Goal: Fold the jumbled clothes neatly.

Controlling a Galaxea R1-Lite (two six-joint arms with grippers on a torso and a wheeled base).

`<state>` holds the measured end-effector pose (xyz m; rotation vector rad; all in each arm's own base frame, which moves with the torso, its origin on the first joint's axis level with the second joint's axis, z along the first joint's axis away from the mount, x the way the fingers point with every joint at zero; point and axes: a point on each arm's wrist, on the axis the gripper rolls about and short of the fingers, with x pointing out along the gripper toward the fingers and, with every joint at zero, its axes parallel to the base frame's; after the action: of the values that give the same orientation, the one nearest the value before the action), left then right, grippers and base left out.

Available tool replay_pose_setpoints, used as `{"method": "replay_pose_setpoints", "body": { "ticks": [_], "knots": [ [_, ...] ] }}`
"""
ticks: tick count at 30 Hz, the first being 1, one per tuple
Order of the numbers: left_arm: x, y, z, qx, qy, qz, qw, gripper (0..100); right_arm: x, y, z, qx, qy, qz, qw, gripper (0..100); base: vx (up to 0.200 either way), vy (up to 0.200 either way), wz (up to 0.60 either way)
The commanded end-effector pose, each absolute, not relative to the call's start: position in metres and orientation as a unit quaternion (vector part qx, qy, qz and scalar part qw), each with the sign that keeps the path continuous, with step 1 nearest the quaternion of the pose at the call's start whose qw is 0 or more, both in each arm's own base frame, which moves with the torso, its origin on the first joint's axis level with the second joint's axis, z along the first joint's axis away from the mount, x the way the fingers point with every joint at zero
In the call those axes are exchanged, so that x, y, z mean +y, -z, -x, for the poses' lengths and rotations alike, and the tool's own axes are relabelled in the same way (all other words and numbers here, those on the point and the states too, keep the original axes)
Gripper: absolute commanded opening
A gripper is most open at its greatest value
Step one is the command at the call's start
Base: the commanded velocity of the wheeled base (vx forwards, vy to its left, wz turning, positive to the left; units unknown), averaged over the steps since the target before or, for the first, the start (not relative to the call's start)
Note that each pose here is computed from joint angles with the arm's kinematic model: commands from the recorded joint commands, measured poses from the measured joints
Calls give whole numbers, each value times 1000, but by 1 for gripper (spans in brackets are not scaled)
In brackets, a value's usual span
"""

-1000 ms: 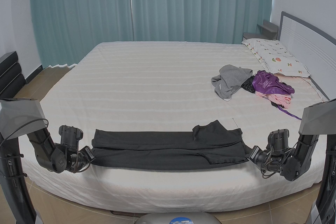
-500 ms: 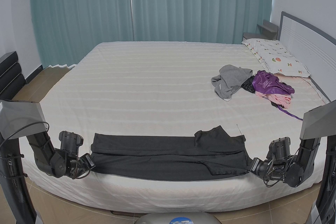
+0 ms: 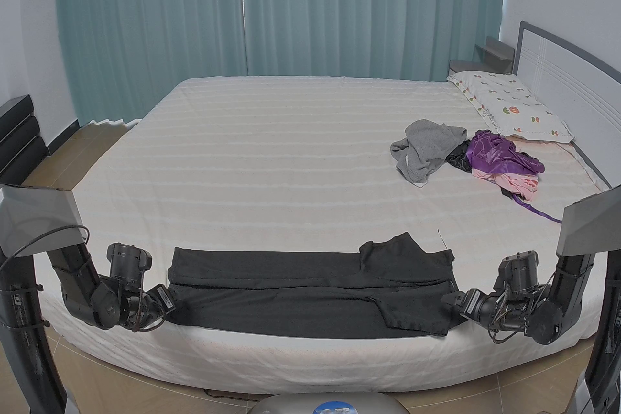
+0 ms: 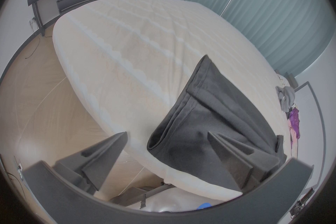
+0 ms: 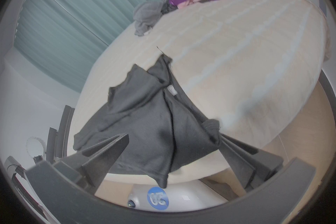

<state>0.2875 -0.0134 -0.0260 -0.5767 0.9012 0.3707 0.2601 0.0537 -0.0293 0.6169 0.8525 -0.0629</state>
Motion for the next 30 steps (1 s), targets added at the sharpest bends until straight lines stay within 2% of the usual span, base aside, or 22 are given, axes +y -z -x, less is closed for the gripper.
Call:
{"method": "replay_pose_setpoints", "body": {
  "ticks": [1, 7, 10, 14, 19, 30],
  "knots": [
    [0, -3, -289, 379, -167, 301, 859, 100, 49, -6, -263, 348, 16, -310, 885, 100, 0, 0, 0],
    [9, -32, -292, 336, -146, 324, 872, 100, 42, -19, -272, 315, 17, -334, 888, 100, 0, 0, 0],
    [6, -37, -305, 324, -123, 331, 878, 100, 45, -14, -279, 316, 27, -374, 872, 100, 0, 0, 0],
    [-1, -22, -333, 336, -113, 328, 876, 100, 46, -6, -282, 330, 24, -391, 859, 100, 0, 0, 0],
    [-8, 3, -352, 366, -115, 322, 866, 100, 46, -2, -282, 336, 26, -390, 857, 100, 0, 0, 0],
    [-13, 21, -360, 379, -118, 316, 862, 100, 47, 6, -283, 346, 29, -389, 853, 100, 0, 0, 0]
  ]
}}
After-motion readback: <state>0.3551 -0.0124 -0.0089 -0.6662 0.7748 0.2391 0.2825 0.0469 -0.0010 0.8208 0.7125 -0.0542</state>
